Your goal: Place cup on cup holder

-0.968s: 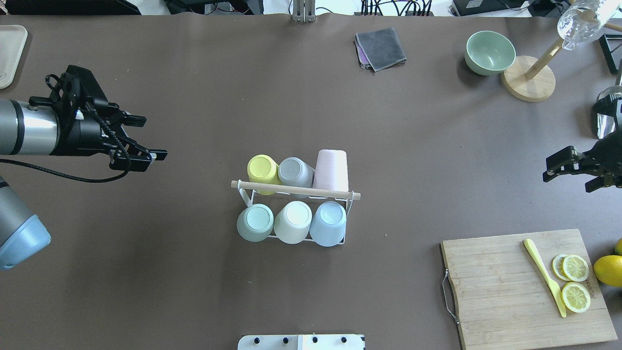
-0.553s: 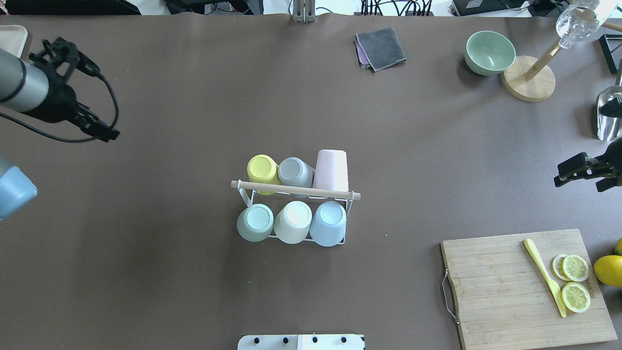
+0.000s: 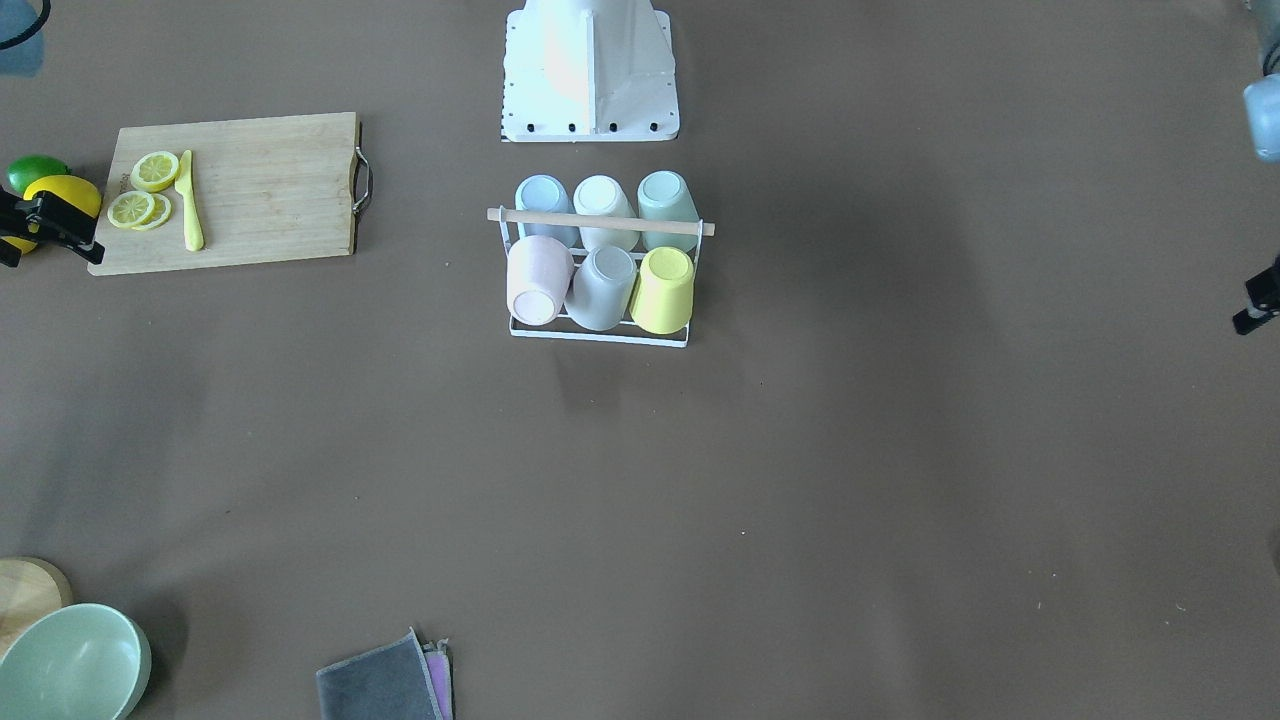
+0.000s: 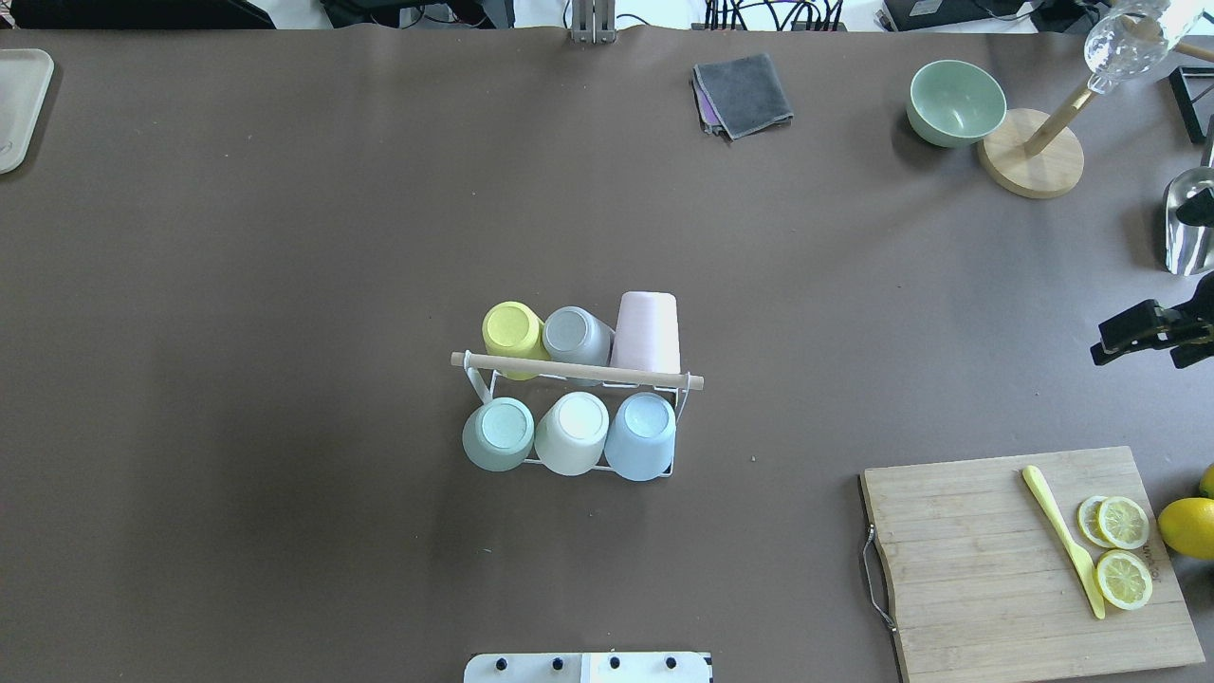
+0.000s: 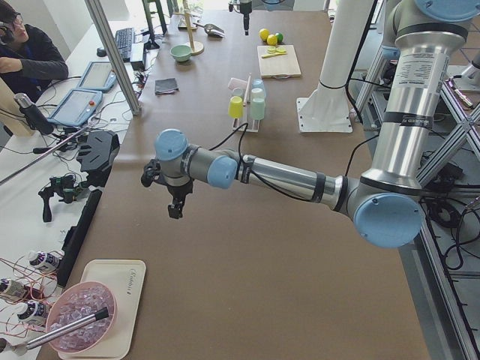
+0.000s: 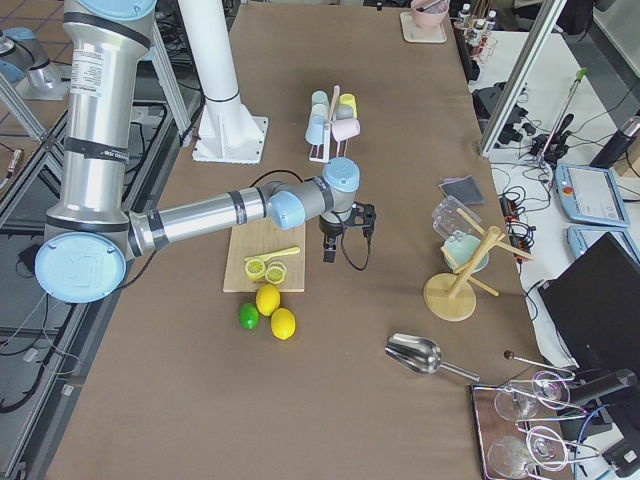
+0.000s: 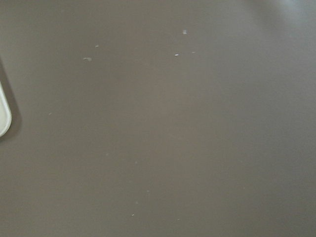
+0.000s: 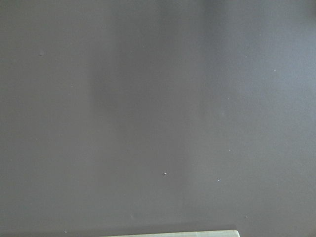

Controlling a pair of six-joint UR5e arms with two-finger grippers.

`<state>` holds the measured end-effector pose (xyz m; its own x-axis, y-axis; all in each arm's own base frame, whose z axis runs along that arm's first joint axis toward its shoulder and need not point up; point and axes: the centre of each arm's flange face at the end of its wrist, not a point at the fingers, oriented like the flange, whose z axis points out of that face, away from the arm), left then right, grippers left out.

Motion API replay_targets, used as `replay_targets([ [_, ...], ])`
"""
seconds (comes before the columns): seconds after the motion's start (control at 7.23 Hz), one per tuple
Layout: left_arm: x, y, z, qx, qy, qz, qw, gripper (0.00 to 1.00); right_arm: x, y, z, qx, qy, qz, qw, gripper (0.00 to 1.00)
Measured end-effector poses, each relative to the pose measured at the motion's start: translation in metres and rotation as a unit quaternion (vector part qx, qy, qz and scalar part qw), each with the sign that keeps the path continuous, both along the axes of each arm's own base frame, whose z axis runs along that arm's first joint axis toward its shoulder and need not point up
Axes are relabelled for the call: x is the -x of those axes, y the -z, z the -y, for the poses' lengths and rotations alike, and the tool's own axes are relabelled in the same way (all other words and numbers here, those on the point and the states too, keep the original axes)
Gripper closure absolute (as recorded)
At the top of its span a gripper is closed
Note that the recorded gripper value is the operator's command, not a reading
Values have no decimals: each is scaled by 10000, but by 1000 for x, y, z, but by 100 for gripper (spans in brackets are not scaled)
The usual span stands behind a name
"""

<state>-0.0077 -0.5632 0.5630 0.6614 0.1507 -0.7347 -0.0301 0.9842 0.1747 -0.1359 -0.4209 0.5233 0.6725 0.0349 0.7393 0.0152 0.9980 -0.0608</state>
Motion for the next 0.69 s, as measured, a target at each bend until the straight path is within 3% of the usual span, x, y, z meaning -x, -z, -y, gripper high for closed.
replay_targets([
  [0.14, 40, -36, -13, 357, 293, -35, 9989, 2, -15, -5, 0, 72, -133, 13, 9999, 0],
  [0.42, 88, -45, -41, 1074, 681, -8, 9919, 2, -35, -21, -2, 259, -369, -93, 9989, 0],
  [0.69, 97, -50, -78, 1290, 569, 366, 9893, 2, -50, -41, -8, 377, -541, -344, 9972, 0],
])
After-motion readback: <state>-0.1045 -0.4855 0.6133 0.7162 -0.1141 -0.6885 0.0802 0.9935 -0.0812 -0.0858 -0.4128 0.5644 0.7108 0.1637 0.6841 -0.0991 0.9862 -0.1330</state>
